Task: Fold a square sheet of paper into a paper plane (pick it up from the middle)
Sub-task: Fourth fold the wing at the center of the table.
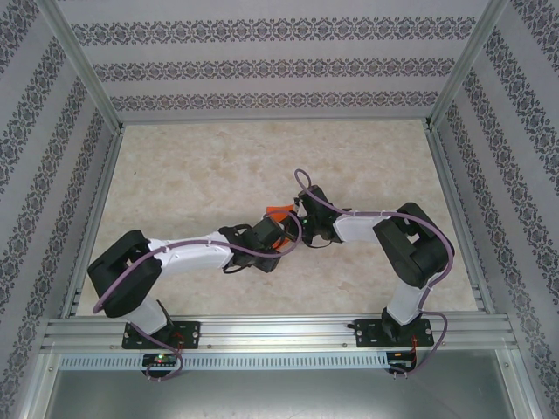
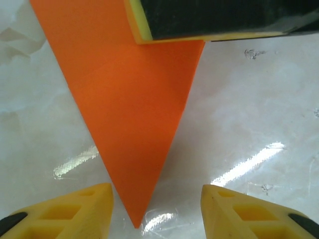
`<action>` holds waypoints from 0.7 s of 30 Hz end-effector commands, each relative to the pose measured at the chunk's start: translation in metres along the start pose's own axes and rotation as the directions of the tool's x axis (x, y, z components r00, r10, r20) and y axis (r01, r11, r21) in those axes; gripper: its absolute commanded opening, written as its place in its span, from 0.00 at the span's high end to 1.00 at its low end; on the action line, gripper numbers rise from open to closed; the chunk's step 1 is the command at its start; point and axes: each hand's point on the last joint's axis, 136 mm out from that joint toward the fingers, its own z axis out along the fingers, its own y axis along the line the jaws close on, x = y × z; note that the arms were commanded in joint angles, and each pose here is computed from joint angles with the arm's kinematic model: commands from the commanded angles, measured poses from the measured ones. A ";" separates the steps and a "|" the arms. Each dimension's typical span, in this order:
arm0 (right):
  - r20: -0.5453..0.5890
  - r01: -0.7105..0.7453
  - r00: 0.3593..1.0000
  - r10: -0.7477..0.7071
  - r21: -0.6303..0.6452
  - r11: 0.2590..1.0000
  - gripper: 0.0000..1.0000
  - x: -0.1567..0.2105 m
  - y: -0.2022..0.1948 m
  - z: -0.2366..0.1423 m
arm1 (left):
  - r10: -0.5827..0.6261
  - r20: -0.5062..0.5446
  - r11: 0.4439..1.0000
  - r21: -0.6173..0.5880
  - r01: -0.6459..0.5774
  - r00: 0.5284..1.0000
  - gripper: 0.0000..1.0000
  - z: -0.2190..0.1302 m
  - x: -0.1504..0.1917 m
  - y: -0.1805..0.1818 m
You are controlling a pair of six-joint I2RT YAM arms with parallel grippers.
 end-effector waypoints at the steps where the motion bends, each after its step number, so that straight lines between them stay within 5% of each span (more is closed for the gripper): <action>1: 0.011 0.024 1.000 -0.023 -0.060 0.998 0.93 -0.007 0.025 -0.008 | 0.064 0.026 0.998 -0.031 -0.063 0.998 0.50 0.005 -0.006 -0.007; 13: 0.018 0.018 1.000 -0.017 -0.058 0.998 0.92 -0.009 0.025 -0.011 | 0.083 0.048 0.987 -0.139 -0.076 0.995 0.63 0.006 -0.004 0.000; 21: 0.032 0.014 0.999 -0.012 -0.071 0.997 0.84 -0.014 0.027 -0.018 | 0.071 0.093 0.990 -0.128 -0.059 0.993 0.60 -0.007 -0.004 0.003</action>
